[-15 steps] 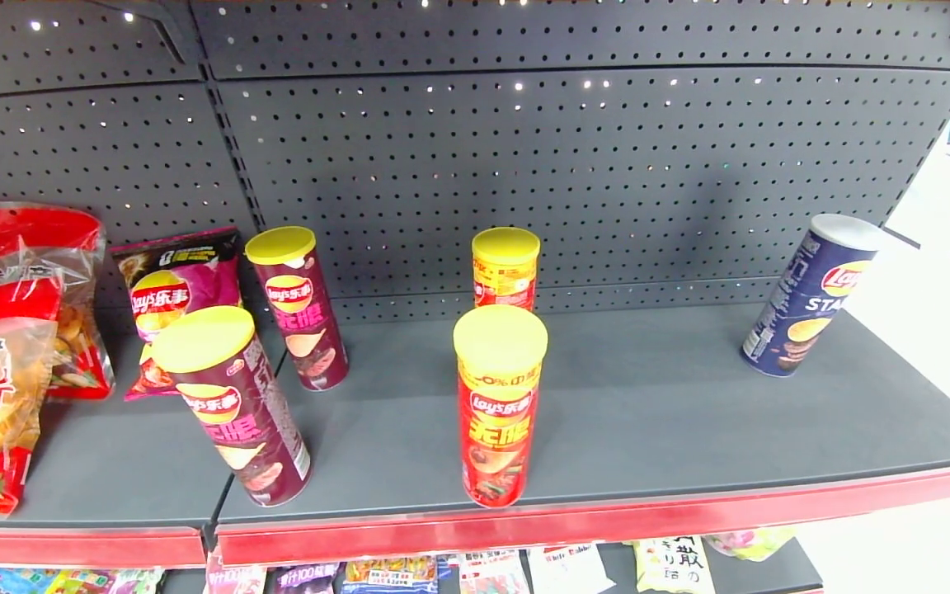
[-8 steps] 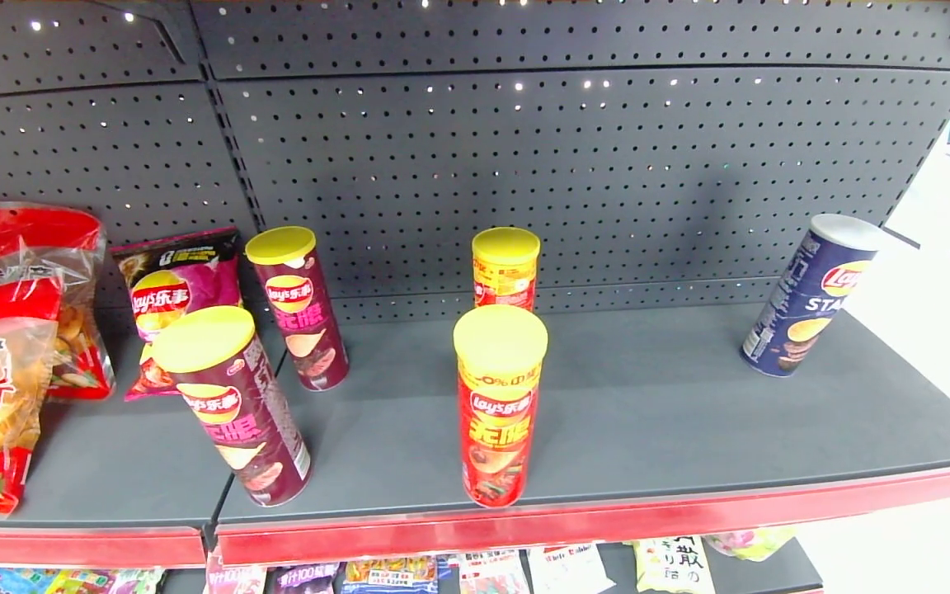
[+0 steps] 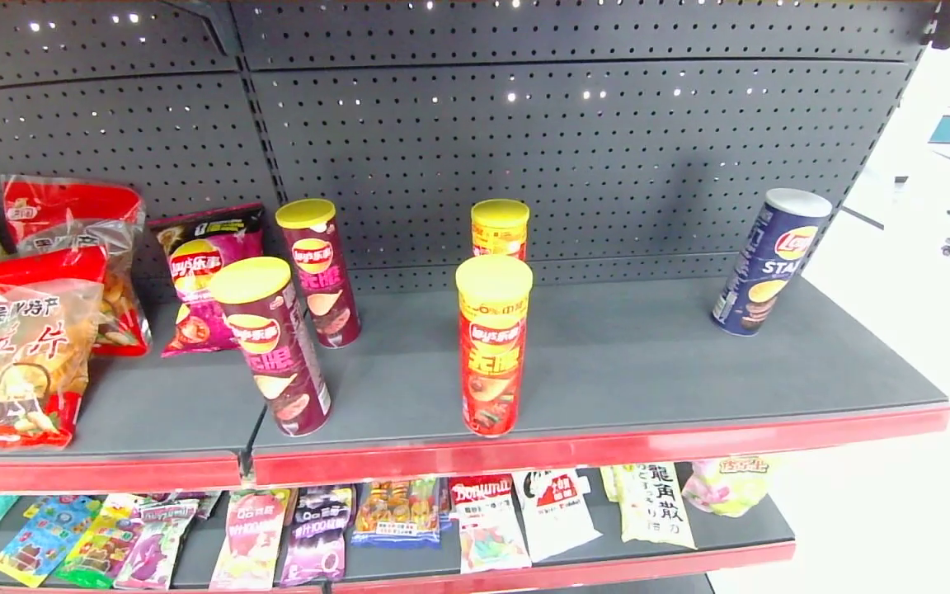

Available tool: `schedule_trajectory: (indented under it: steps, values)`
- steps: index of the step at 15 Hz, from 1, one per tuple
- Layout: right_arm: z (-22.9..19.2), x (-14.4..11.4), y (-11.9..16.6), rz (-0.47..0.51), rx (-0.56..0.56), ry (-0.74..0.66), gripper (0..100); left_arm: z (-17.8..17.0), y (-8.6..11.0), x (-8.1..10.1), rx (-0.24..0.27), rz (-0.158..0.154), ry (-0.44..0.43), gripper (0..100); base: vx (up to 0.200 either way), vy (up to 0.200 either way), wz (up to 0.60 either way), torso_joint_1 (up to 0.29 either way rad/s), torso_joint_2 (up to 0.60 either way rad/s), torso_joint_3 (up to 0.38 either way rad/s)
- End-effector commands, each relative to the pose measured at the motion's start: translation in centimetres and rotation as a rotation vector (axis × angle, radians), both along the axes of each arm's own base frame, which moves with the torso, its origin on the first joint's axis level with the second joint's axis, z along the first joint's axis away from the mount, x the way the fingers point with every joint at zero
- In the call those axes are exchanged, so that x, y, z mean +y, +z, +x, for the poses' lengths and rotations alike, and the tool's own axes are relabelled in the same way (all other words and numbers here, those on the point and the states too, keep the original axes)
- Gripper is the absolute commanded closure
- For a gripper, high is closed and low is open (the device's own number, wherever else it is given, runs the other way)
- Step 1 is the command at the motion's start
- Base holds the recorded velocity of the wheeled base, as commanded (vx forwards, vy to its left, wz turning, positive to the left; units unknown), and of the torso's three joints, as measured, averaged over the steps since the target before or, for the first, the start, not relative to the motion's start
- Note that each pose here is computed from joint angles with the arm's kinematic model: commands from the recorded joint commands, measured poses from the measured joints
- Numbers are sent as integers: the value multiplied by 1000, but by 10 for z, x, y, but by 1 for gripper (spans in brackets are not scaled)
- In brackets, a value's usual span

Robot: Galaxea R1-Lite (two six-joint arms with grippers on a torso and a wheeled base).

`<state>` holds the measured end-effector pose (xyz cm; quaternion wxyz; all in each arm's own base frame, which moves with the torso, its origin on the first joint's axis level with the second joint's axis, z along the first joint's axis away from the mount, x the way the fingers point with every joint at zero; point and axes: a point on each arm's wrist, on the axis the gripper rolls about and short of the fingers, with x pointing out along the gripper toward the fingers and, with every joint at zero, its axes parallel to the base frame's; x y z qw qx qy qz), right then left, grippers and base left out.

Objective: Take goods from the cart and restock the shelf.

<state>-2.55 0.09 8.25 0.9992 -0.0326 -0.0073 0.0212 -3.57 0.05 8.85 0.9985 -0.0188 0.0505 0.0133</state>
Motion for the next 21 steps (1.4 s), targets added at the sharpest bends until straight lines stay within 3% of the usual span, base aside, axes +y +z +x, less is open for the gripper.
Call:
schedule_trajectory:
  steps: [1,12,15,19,21]
  values:
    - [0,0,0,-1,2,-4,0,0,0,0,1,-2,0,0,0,0,600,2,2,2]
    - [0,0,0,-15,2,-9,0,0,0,1,1,1,48,0,0,0,600,5,2,1]
    - [0,0,0,-12,0,-6,0,0,0,1,0,-12,55,0,0,0,600,6,7,7]
    - [0,0,0,-7,2,-8,0,0,0,1,2,-13,63,0,0,0,0,-24,40,30]
    - [0,0,0,-7,2,-9,0,0,0,1,-1,-37,65,0,0,0,0,-141,334,178]
